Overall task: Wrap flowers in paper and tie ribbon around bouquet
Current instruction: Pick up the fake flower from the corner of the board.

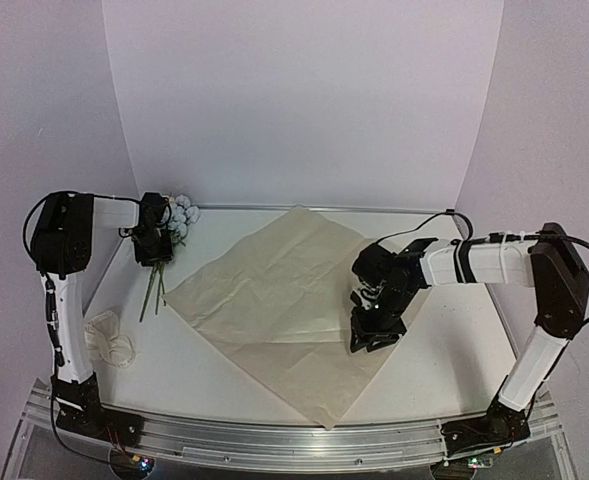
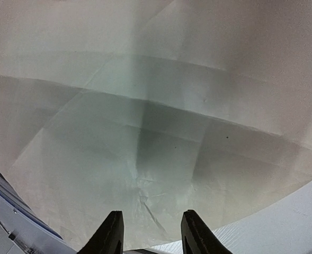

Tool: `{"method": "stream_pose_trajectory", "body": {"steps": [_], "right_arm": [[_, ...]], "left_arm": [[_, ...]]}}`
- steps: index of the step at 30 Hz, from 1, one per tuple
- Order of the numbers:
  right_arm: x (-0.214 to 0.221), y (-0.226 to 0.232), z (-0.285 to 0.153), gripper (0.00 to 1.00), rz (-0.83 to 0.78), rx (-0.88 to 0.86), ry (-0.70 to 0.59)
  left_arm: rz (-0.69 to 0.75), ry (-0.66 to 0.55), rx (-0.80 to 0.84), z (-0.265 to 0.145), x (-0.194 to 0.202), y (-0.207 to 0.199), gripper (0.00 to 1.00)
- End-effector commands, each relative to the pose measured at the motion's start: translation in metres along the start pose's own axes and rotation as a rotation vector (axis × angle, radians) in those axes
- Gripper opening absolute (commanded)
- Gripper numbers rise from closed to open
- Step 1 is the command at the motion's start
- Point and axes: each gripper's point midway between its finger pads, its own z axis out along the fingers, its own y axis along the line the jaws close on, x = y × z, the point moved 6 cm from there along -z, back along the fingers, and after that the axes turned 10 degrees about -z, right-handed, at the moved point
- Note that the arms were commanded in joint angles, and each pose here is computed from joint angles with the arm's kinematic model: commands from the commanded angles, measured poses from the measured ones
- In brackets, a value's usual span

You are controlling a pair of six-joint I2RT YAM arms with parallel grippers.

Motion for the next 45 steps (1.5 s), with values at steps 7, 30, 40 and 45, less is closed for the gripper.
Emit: {"method": "stream_pose_trajectory", "body": {"steps": [7, 30, 40, 45], "right_arm": [[0.014, 0.005, 0.022, 0.33, -0.003, 0.035, 0.038], [0.033, 0.033, 0.058, 0.23, 0.032, 0.082, 0.094], [0.045, 0.048, 0.060, 0.23, 0.022, 0.073, 0.060], [0.045, 0.054, 0.026, 0.32, 0.004, 0.021, -0.008]], "left_arm": [[0.057, -0.013, -0.092, 0.018, 0.003, -0.003, 0.03], [0.164, -0.181, 0.013, -0.110, -0.042, -0.034, 0.00], [0.177, -0.178, 0.199, -0.167, -0.001, -0.109, 0.00], [0.169, -0.152, 0.303, -0.180, 0.039, -0.164, 0.00]]}}
